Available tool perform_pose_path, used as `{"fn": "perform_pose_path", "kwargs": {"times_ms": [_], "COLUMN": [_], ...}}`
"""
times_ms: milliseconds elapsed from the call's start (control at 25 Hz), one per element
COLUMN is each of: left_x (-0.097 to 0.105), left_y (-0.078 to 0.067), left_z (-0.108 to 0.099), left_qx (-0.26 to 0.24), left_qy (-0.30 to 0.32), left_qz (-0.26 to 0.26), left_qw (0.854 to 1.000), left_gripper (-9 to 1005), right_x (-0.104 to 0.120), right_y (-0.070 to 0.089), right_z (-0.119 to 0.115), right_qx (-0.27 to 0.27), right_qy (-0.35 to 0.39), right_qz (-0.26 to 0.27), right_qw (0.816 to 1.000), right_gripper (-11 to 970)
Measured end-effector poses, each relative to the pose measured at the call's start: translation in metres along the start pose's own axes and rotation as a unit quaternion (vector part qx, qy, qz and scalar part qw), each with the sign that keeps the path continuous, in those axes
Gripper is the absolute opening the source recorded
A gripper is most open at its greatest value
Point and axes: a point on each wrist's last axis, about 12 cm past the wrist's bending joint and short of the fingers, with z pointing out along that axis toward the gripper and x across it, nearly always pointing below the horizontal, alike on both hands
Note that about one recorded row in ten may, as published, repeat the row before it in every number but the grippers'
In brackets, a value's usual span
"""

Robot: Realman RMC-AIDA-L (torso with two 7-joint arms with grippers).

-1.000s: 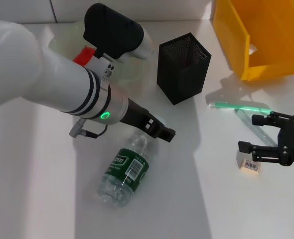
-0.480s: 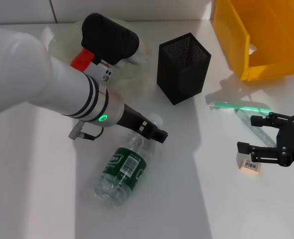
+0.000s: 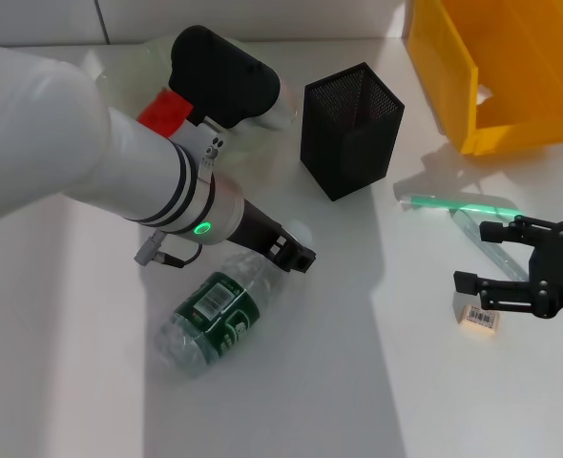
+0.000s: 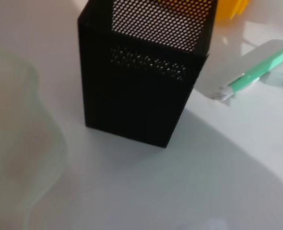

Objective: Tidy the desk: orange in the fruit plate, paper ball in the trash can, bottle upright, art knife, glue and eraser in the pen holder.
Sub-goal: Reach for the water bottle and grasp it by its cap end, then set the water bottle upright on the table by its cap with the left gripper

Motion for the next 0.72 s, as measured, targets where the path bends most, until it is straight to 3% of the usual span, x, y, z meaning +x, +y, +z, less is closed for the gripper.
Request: {"fn": "perform_pose_path", "kwargs": {"times_ms": [360,600,720], "left_x": [-0.002,0.01,0.026], "left_y": [-0.007,0.001,0.016], "left_z": [-0.011,-0.042,-0.072], "left_qx": [0.003,0.001,-0.018], "left_qy": [-0.014,-0.046,-0.085], "left_qz": [0.031,0.049,0.041], "left_qw": [0.999,0.998,0.995], "left_gripper": [460,445,446], "right_x": [-0.001,0.0,0.0], "right_y": [-0.001,-0.001,-0.001], "right_z": [0.001,0.0,0.0], "right_qx": [0.002,0.002,0.002], "right_qy": [0.0,0.0,0.0], "right_qz": [0.003,0.004,0.006], "right_qw": [1.0,1.0,1.0], "right_gripper": [813,812,812]}}
